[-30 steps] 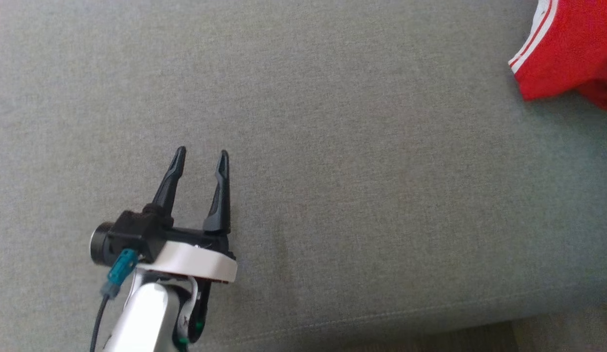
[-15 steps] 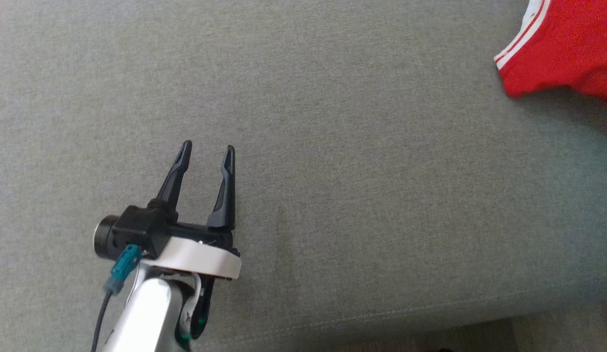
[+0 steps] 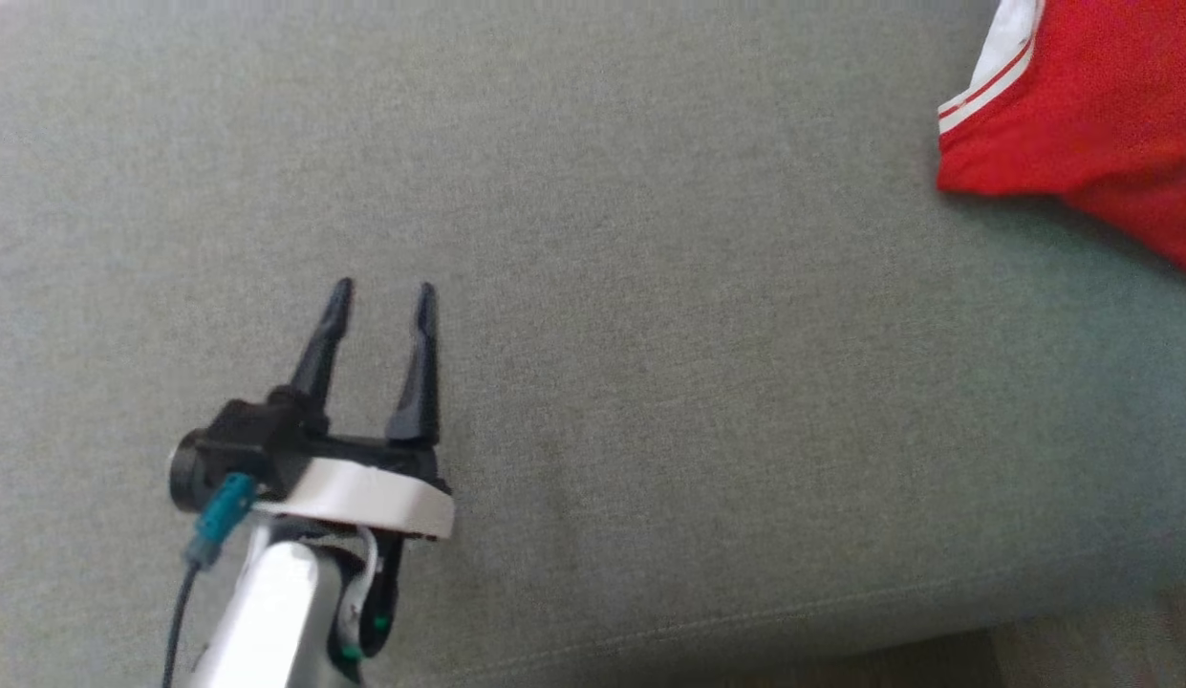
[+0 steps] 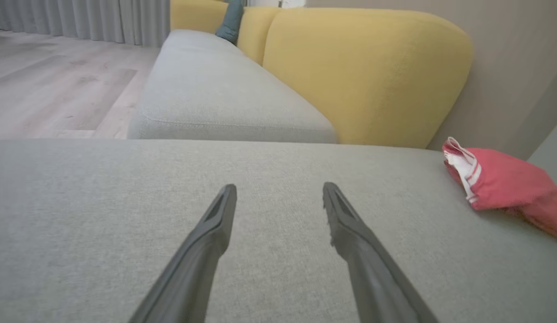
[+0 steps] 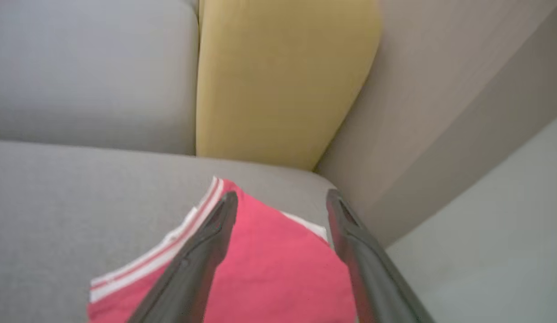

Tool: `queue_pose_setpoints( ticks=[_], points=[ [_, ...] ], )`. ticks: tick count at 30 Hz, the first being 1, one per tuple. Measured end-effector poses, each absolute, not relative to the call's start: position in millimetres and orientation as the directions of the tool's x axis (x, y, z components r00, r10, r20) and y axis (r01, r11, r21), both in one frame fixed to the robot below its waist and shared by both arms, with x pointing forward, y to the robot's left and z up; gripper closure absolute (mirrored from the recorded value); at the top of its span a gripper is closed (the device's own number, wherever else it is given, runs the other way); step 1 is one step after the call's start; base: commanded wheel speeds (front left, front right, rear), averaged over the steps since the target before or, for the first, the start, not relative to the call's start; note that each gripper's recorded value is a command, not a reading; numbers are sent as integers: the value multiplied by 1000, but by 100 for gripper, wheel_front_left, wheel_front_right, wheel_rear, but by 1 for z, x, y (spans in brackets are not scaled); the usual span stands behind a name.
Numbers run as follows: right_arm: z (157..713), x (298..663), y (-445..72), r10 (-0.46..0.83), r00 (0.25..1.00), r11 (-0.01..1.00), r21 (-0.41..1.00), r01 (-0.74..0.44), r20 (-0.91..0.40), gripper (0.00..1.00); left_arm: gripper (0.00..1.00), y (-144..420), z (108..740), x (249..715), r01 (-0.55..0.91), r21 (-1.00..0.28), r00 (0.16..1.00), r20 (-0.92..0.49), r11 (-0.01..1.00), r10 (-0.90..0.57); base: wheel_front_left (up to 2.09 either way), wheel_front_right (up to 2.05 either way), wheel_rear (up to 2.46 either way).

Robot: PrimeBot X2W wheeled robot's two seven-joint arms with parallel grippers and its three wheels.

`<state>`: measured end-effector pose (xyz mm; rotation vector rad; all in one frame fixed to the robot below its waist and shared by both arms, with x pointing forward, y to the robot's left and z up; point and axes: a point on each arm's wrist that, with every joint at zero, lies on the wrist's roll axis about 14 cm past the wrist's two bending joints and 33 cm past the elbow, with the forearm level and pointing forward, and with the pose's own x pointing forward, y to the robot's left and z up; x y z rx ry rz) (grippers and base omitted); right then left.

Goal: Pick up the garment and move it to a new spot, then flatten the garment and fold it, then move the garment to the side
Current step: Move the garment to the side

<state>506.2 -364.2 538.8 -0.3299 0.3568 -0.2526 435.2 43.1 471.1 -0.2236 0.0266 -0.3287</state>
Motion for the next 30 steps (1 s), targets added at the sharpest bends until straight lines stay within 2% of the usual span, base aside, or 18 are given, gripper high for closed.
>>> queue_pose_setpoints(
  ticks=[6, 7, 12, 16, 23, 30],
  points=[
    [560, 498, -319, -176, 977, 961, -235, 144, -123, 0, 0, 70, 488, 436, 224, -190, 974, 36, 956, -222, 0, 0, 0],
    [560, 498, -319, -176, 977, 961, -235, 144, -123, 0, 0, 70, 488, 436, 224, -190, 974, 36, 956, -222, 0, 0, 0],
    [555, 469, -250, -47, 999, 994, -99, 45, -21, 0, 0, 94, 502, 423, 146, -210, 989, 52, 967, -138, 0, 0, 0],
    [555, 453, -224, -9, 1000, 999, -45, 10, 27, 0, 0, 106, 502, 411, 107, -222, 994, 44, 969, -99, 0, 0, 0],
    [528, 413, -186, 63, 998, 998, 19, -63, 28, 0, 0, 126, 493, 384, 52, -215, 999, 10, 975, -51, 0, 0, 0],
    [510, 388, -165, 101, 994, 982, 158, -105, 31, 0, 0, 134, 487, 365, 25, -215, 1000, -7, 976, -27, 0, 0, 0]
  ],
)
